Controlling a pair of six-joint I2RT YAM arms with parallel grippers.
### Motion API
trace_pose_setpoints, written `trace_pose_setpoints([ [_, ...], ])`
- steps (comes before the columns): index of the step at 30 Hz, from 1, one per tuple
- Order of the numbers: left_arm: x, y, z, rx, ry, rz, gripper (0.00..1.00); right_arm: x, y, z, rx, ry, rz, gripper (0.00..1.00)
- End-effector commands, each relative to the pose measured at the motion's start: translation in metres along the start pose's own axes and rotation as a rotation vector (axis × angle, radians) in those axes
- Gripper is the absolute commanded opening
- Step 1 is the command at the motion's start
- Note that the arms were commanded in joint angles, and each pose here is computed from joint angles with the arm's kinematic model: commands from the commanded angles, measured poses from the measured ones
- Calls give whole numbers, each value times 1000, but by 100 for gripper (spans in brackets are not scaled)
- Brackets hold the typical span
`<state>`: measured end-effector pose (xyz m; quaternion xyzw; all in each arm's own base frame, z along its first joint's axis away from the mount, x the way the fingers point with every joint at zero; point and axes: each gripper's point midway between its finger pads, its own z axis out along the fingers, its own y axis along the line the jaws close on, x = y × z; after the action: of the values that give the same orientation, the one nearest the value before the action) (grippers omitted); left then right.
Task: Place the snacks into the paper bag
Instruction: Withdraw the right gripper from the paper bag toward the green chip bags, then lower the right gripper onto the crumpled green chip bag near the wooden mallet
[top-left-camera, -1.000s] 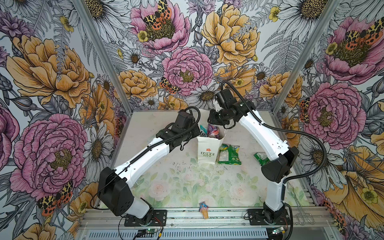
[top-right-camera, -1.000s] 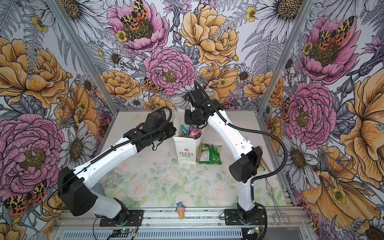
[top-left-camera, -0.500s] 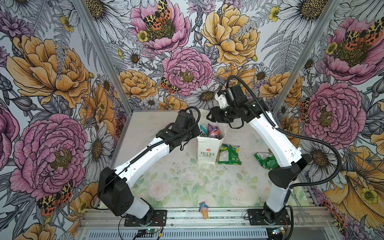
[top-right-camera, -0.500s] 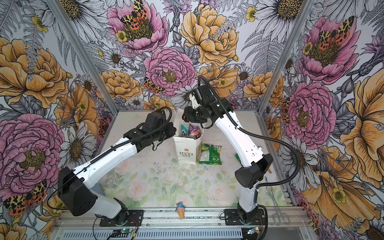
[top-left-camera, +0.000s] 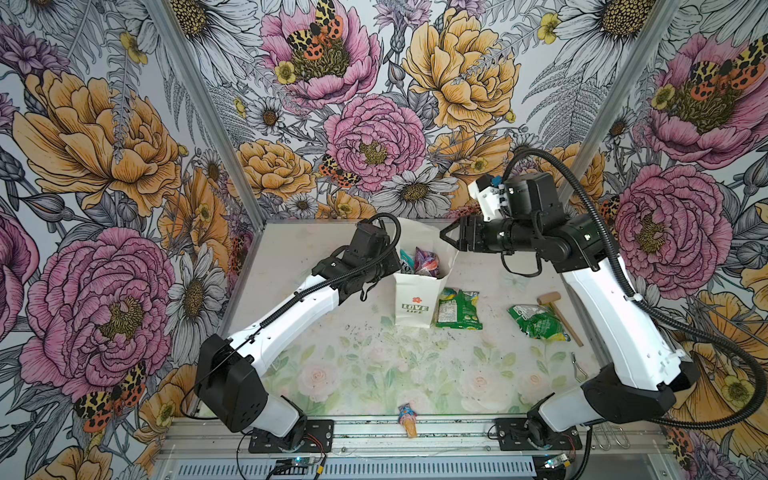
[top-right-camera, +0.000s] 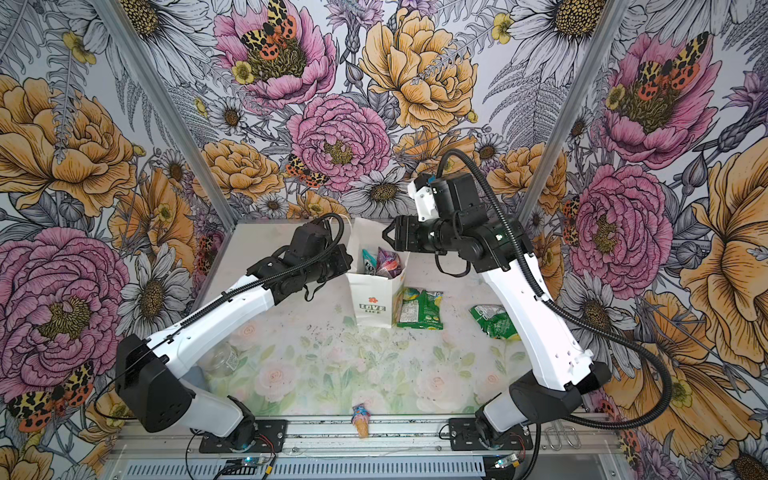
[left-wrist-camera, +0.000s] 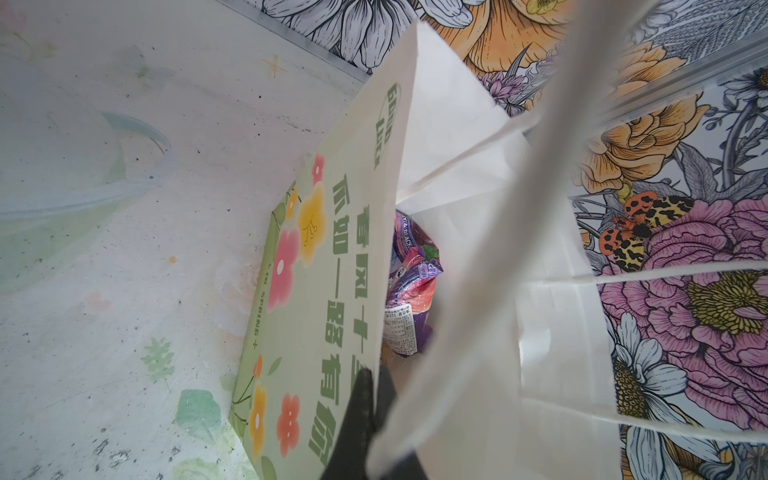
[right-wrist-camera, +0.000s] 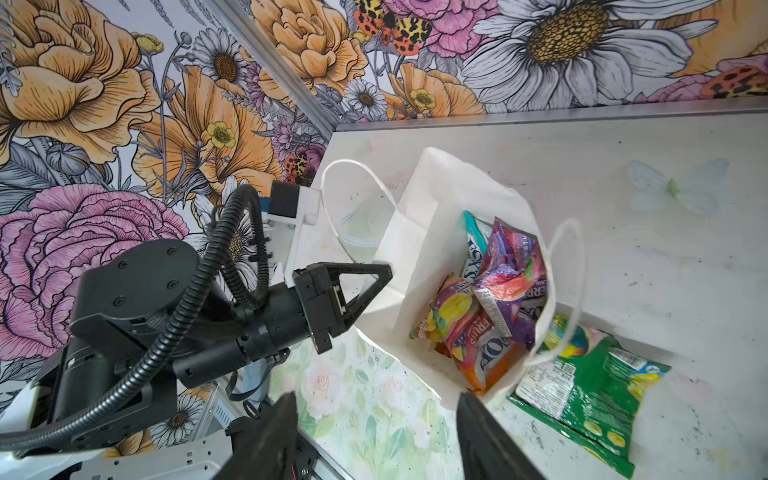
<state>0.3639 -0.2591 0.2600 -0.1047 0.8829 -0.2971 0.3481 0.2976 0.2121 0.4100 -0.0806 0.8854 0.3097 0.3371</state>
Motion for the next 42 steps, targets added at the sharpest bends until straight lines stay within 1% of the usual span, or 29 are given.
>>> trace_pose_setpoints([
  [1,-9,-7,-10,35,-27,-8,0,4,-22,-22,56,-45,25,64],
  [5,-9,-7,-12,41,-29,-9,0,16,-53,-44,130,-80,76,67],
  [10,-10,-6,-14,45,-33,-12,0,40,-85,-63,230,-81,132,72],
  [13,-10,-6,-13,48,-31,-12,0,56,-98,-64,269,-61,165,74],
  [19,-9,-6,-12,51,-27,-12,0,85,-130,-53,361,-4,240,79],
  [25,-9,-4,-11,48,-27,-14,0,110,-167,-44,464,50,323,92],
  [28,-8,-4,-10,50,-25,-17,0,120,-191,-44,529,61,389,94],
  [33,-7,-2,-10,47,-26,-19,0,141,-239,-54,700,59,502,97],
  [35,-8,-1,-10,46,-27,-22,0,150,-259,-53,746,56,552,98],
  [37,-7,-1,-9,45,-25,-22,0,158,-276,-45,739,55,604,100],
  [42,-8,-2,-8,47,-22,-27,0,183,-318,-29,744,77,784,100],
])
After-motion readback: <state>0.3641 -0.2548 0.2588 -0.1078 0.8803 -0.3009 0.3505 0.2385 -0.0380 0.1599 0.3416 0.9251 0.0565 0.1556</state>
